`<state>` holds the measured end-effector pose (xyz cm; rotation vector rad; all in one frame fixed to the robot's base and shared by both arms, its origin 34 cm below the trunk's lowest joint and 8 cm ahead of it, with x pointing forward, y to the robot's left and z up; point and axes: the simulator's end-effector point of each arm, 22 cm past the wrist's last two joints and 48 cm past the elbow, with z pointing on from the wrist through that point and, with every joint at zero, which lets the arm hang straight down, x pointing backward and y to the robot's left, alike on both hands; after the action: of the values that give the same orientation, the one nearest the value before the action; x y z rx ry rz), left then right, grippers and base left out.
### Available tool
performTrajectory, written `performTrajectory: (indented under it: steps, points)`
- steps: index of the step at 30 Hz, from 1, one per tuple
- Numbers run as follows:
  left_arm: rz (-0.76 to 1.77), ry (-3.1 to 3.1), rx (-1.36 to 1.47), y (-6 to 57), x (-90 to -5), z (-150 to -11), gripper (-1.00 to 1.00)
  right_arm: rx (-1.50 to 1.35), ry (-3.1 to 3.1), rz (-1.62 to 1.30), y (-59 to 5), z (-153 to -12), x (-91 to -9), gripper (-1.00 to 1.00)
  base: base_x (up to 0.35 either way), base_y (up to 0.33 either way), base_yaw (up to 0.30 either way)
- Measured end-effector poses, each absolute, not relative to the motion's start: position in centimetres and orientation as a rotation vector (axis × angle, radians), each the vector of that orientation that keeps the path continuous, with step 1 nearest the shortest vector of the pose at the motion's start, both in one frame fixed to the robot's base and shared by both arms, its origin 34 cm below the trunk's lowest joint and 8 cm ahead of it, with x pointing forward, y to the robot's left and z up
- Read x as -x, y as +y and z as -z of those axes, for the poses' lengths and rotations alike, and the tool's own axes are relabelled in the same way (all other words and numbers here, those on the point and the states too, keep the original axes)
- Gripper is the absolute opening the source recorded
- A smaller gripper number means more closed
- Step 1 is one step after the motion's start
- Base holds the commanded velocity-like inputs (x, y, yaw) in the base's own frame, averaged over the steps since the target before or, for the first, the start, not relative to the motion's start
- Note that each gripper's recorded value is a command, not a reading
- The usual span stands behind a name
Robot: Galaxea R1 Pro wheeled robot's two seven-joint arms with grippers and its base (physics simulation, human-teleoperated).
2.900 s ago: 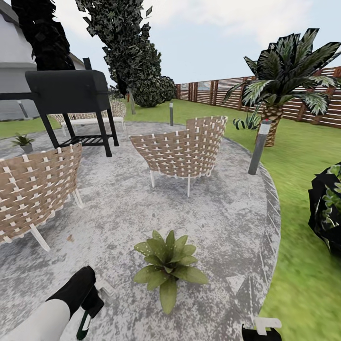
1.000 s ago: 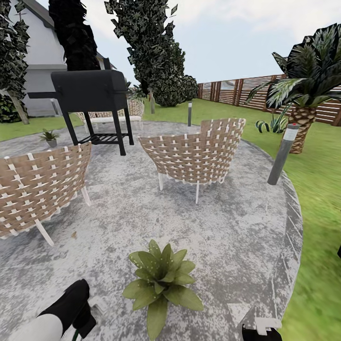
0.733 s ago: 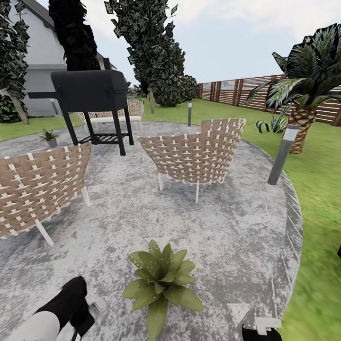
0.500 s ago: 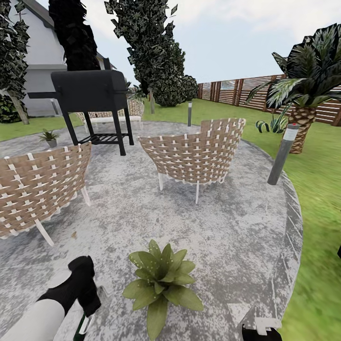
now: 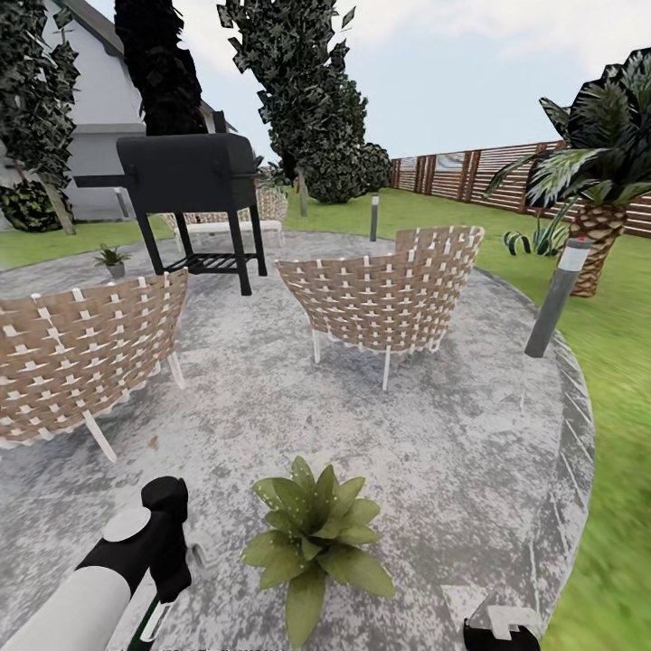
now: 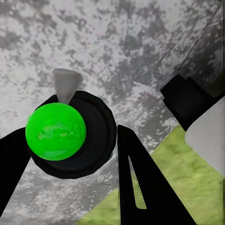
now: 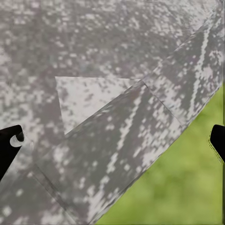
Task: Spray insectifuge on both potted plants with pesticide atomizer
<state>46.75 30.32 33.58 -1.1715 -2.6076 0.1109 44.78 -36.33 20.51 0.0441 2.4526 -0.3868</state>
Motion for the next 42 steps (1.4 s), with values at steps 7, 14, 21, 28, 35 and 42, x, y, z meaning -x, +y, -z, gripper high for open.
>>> performTrajectory:
  steps: [7,14,21,28,35,42]
  points:
    - [-0.098,-2.618,1.168,30.6,-47.1,-33.7,-1.00,-0.042,2.452,0.389,-36.5,-20.5,-44.8,1.00,-0.148,-0.232,0.008]
    - [-0.088,-2.623,1.166,31.0,-47.1,-33.7,-1.00,-0.043,2.453,0.387,-36.3,-20.5,-44.8,1.00,-0.017,-0.263,0.000]
    - [-0.069,-2.623,1.143,31.9,-46.8,-33.6,-1.00,-0.043,2.454,0.380,-35.9,-20.4,-44.8,1.00,-0.222,-0.102,0.148]
    - [-0.012,-2.645,1.075,35.9,-46.9,-34.2,-1.00,-0.043,2.455,0.382,-36.0,-20.5,-44.8,1.00,-0.022,-0.001,0.039]
    - [-0.022,-2.688,1.083,34.9,-48.5,-35.1,-1.00,-0.043,2.454,0.381,-36.0,-20.5,-44.8,1.00,0.136,0.069,0.000]
    - [-0.010,-2.710,1.107,34.3,-49.7,-35.7,-1.00,-0.042,2.455,0.380,-36.0,-20.4,-44.8,1.00,0.087,0.047,0.000]
